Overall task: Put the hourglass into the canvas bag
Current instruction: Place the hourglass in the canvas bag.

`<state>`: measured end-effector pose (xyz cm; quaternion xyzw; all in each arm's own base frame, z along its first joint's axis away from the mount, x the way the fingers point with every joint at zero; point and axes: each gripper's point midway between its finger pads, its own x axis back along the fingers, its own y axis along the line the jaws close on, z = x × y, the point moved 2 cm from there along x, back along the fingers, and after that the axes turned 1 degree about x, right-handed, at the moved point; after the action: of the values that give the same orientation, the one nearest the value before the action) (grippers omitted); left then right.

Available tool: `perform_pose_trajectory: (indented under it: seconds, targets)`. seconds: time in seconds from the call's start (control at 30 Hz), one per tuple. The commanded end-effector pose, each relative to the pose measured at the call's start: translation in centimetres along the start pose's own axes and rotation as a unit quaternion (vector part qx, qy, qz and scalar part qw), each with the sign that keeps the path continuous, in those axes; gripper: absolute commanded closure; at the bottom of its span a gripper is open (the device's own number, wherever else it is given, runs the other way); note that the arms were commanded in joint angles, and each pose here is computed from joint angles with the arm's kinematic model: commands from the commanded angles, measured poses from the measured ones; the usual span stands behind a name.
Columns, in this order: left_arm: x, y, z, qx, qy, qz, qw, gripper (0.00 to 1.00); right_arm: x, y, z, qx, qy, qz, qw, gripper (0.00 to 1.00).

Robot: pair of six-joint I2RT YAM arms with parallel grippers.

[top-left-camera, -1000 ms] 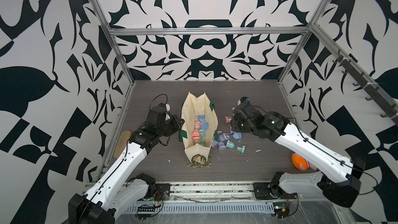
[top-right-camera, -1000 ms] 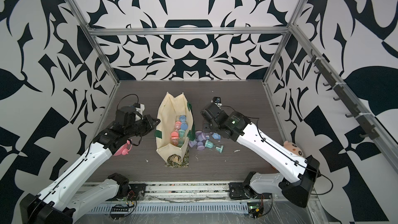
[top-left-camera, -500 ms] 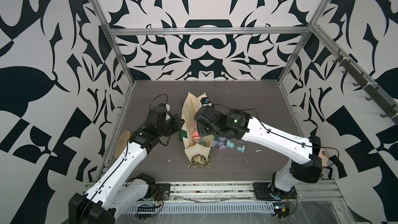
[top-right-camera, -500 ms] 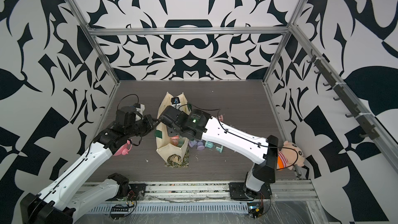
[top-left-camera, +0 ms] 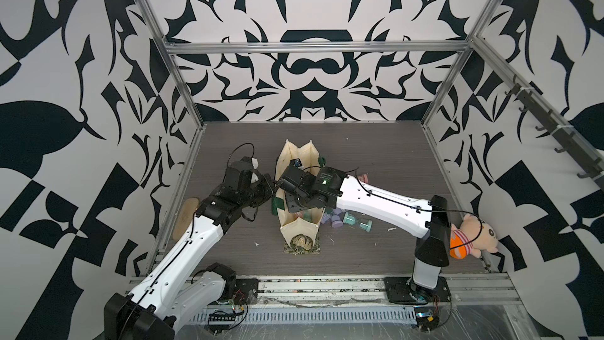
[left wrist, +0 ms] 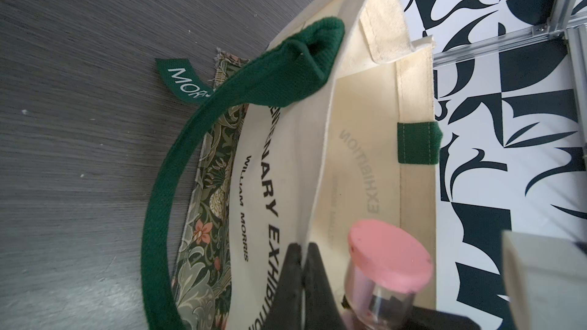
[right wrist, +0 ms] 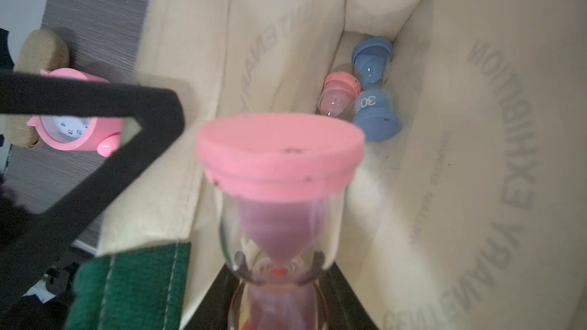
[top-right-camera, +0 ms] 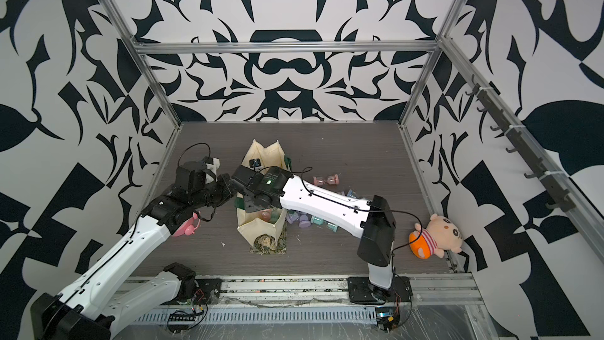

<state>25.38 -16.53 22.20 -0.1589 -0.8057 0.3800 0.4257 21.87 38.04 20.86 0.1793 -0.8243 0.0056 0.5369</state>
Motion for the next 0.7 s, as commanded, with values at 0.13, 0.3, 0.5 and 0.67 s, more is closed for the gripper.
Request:
perform_pose_trajectory:
  seconds: [0.13,0.3,0.5,0.67]
  targets:
    - [-0.1,-0.1,0.2,-0.003,0.006,0.004,1.000,1.00,-2.5,0.4,1.5,-0.027,0.043,-0.017,0.999,0.89]
    - [-0.2,-0.2,0.1,-0.004,0.006,0.004,1.000,1.00,-4.5,0.1,2.9,-0.034,0.071,-0.009,0.997,0.86]
    - [-0.3,0.1,0.3,-0.003,0.009,0.000,1.000,1.00,-5.0,-0.2,3.3,-0.036,0.074,-0.005,0.997,0.55]
    - [-0.3,0.2,0.3,-0.004,0.009,0.000,1.000,1.00,-4.2,-0.2,2.6,-0.036,0.057,-0.007,0.998,0.36]
